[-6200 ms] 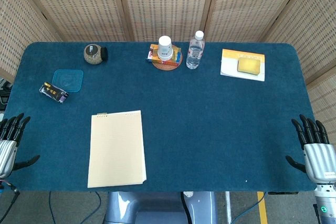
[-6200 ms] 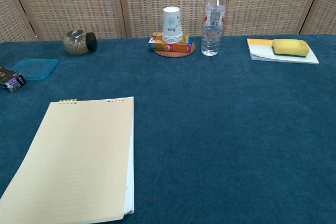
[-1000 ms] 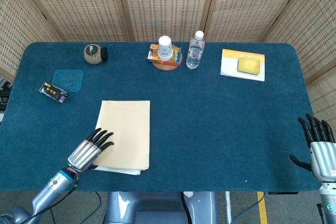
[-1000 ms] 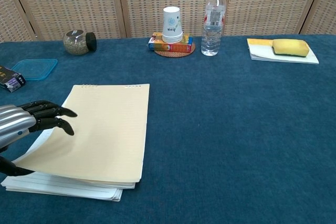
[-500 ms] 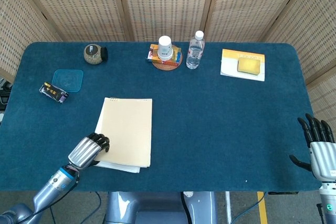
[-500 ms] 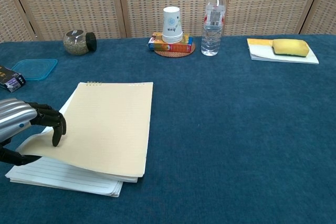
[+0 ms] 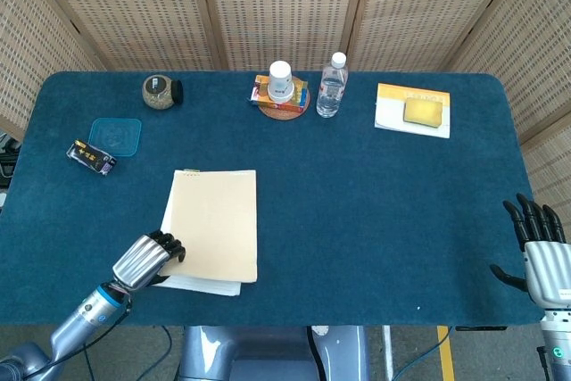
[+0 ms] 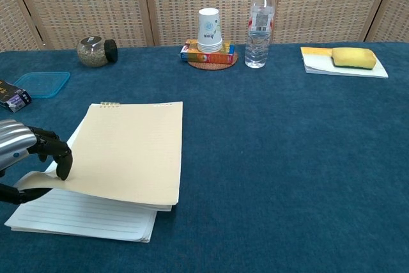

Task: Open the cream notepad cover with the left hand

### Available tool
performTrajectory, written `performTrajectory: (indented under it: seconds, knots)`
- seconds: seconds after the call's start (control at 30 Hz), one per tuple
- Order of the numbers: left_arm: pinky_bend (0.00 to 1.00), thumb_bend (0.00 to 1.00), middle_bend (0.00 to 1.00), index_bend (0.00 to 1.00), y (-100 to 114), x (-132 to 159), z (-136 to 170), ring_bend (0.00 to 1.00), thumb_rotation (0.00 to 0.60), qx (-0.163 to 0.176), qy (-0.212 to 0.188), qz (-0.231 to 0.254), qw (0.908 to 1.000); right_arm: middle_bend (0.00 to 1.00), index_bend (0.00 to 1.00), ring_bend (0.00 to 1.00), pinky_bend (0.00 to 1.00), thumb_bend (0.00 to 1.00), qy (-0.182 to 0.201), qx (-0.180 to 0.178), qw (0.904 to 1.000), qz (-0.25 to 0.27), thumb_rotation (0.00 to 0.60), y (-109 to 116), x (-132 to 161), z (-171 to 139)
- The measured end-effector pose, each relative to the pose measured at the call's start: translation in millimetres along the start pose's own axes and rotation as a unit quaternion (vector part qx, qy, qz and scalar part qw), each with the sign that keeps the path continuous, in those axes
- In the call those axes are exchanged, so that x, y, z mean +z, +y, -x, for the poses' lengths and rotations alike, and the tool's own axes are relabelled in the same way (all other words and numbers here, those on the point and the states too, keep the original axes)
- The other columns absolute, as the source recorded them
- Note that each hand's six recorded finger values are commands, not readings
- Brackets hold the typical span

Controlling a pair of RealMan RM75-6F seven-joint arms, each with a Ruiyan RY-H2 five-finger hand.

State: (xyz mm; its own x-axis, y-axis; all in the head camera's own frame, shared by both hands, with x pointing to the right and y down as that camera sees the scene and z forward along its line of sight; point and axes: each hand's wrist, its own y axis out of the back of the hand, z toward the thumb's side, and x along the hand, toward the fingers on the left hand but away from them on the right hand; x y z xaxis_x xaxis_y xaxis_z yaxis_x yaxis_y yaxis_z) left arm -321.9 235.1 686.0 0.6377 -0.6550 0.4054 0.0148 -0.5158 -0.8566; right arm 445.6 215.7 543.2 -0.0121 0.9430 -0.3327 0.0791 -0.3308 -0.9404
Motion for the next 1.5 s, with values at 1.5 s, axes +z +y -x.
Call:
performTrajectory:
  seconds: [1.5]
  knots:
    - [0.39, 0.46, 0.36, 0.52, 137, -148, -98, 0.33, 0.6, 0.166, 0.227, 0.258, 0.9243, 0.0, 0.03, 0.0, 0.0, 0.0, -0.021, 0.015, 0.9995, -0.02, 0.6, -13, -8, 9]
